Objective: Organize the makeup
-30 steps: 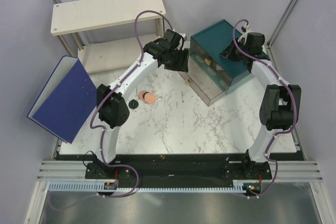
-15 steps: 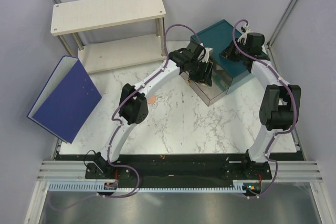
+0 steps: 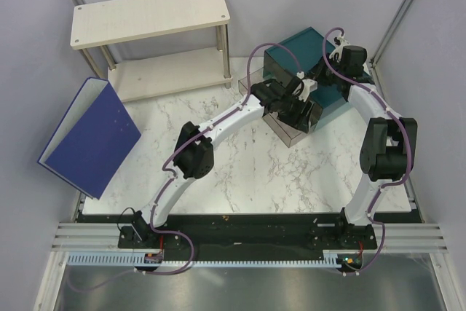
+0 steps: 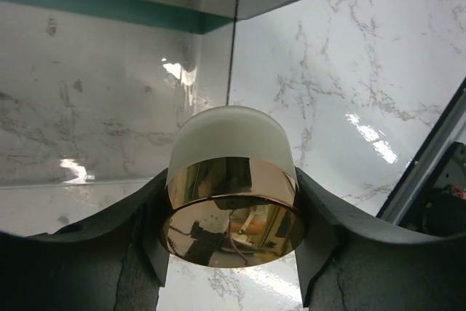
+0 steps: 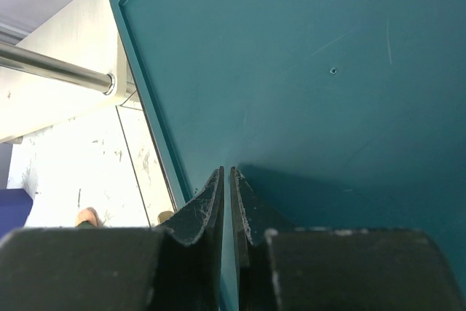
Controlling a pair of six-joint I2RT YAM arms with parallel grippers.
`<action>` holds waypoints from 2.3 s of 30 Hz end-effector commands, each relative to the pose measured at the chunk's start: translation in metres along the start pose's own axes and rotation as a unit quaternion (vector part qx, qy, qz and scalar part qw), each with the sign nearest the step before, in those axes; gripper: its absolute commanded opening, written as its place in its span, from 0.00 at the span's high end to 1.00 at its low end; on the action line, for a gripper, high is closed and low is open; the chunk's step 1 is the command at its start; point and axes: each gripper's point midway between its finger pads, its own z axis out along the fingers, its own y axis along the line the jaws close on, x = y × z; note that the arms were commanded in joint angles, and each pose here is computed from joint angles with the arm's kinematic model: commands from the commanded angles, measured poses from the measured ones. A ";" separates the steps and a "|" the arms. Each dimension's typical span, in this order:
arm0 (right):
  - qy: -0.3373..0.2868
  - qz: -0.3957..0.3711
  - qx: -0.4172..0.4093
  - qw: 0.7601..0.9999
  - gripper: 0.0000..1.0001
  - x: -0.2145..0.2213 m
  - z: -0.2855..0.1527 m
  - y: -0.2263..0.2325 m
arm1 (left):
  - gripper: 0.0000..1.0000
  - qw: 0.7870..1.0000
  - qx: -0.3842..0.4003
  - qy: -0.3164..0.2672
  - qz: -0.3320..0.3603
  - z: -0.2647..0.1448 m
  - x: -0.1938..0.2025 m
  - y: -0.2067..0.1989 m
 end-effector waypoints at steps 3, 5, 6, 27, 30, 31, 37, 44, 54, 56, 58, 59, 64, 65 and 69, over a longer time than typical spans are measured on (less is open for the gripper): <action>0.136 0.045 0.064 0.988 0.85 0.093 0.001 -0.038 | 0.59 0.997 -0.035 -0.063 0.032 -0.008 -0.037 0.015; 0.136 0.046 0.064 0.988 0.85 0.093 0.001 -0.038 | 0.57 0.996 -0.049 -0.069 0.034 -0.007 -0.040 0.020; 0.135 0.044 0.063 0.988 0.85 0.092 0.000 -0.037 | 0.55 0.996 -0.054 -0.069 0.034 -0.005 -0.039 0.023; 0.132 0.042 0.061 0.988 0.83 0.090 -0.002 -0.035 | 0.21 0.988 -0.106 -0.088 0.066 -0.047 -0.053 0.035; 0.132 0.040 0.062 0.989 0.83 0.090 -0.003 -0.035 | 0.19 0.983 -0.156 -0.085 0.052 -0.085 -0.043 0.058; 0.131 0.040 0.062 0.989 0.82 0.090 -0.003 -0.035 | 0.19 0.982 -0.165 -0.084 0.042 -0.096 -0.039 0.065; 0.132 0.040 0.062 0.988 0.82 0.091 -0.002 -0.036 | 0.18 0.965 -0.244 -0.033 -0.085 -0.157 0.042 0.152; 0.135 0.044 0.061 0.988 0.82 0.093 0.001 -0.037 | 0.29 0.942 -0.289 0.020 -0.173 -0.178 0.111 0.216; 0.134 0.042 0.062 0.988 0.82 0.092 0.001 -0.038 | 0.64 0.922 -0.298 0.069 -0.235 -0.162 0.140 0.231; 0.134 0.042 0.063 0.988 0.82 0.091 0.002 -0.038 | 0.62 0.916 -0.314 0.074 -0.239 -0.165 0.145 0.235; 0.134 0.043 0.063 0.988 0.82 0.091 0.002 -0.038 | 0.61 0.912 -0.323 0.078 -0.240 -0.167 0.151 0.236; 0.136 0.043 0.062 0.988 0.82 0.092 0.003 -0.038 | 0.61 0.911 -0.325 0.083 -0.240 -0.168 0.155 0.237; 0.137 0.046 0.059 0.988 0.82 0.092 0.005 -0.037 | 0.58 0.905 -0.334 0.099 -0.244 -0.164 0.166 0.243; 0.136 0.045 0.059 0.988 0.82 0.091 0.005 -0.038 | 0.58 0.905 -0.333 0.102 -0.246 -0.163 0.168 0.243; 0.136 0.046 0.059 0.988 0.82 0.091 0.005 -0.037 | 0.58 0.902 -0.327 0.121 -0.253 -0.155 0.180 0.242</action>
